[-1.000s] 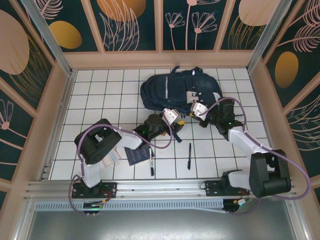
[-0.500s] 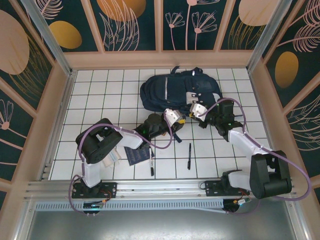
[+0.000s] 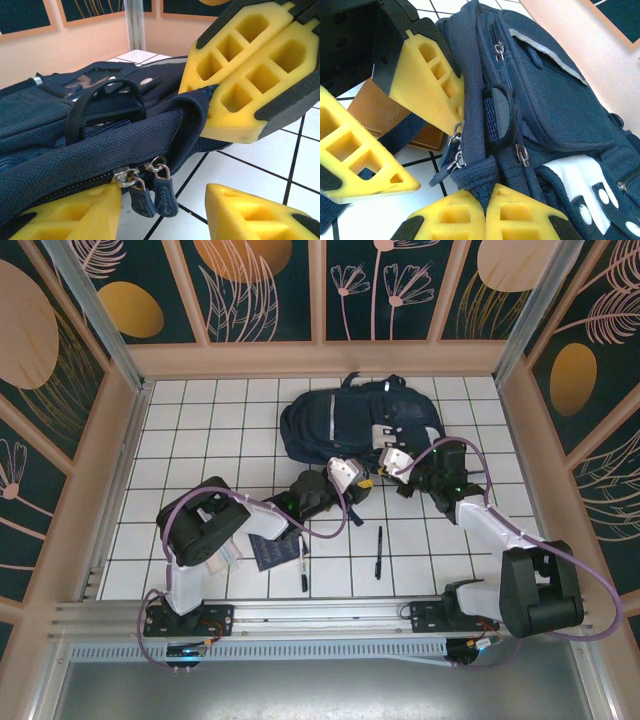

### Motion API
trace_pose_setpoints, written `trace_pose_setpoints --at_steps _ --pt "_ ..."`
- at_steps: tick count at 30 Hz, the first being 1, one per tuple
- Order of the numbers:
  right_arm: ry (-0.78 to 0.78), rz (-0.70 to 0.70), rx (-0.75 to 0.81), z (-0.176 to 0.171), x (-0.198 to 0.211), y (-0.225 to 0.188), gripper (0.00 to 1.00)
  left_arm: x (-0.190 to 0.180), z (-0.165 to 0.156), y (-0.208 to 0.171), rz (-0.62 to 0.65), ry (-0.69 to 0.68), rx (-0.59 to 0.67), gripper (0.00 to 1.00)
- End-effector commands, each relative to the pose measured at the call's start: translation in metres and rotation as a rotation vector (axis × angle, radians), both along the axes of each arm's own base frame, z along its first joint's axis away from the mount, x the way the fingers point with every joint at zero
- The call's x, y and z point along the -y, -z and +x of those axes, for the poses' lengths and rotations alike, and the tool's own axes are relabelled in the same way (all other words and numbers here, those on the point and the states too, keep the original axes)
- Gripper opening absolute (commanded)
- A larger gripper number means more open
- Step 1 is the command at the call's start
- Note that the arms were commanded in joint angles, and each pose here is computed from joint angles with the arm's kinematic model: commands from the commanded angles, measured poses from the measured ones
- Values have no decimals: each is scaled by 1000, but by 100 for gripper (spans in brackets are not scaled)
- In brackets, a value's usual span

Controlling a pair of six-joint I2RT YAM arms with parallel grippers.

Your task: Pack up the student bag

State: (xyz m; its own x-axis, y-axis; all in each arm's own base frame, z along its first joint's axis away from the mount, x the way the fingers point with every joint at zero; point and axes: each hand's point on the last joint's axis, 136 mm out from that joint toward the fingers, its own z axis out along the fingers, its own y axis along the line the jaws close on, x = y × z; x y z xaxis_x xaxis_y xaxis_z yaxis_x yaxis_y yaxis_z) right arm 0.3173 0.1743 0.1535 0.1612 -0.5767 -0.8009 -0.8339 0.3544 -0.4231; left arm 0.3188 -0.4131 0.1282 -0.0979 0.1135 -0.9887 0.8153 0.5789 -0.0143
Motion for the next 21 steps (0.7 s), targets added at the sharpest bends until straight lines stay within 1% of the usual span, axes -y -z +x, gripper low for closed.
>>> trace_pose_setpoints --at_steps 1,2,5,9,13,17,21 --pt "-54 47 90 -5 -10 -26 0 -11 19 -1 -58 -114 -28 46" --pt "-55 45 93 -5 -10 -26 0 -13 21 1 -54 -131 -32 45" --pt "-64 42 101 -7 -11 -27 0 -13 23 4 -39 -141 -33 35" --pt "-72 33 102 -9 -11 -27 0 -1 17 3 -27 -66 -26 16" --pt "-63 13 98 -9 -9 -22 0 1 10 -2 -24 -25 0 1" --pt "-55 -1 97 -8 -7 -18 0 -4 8 0 11 -24 17 0" --pt "-50 -16 96 -7 -6 -15 0 -11 8 3 15 -21 -1 0"
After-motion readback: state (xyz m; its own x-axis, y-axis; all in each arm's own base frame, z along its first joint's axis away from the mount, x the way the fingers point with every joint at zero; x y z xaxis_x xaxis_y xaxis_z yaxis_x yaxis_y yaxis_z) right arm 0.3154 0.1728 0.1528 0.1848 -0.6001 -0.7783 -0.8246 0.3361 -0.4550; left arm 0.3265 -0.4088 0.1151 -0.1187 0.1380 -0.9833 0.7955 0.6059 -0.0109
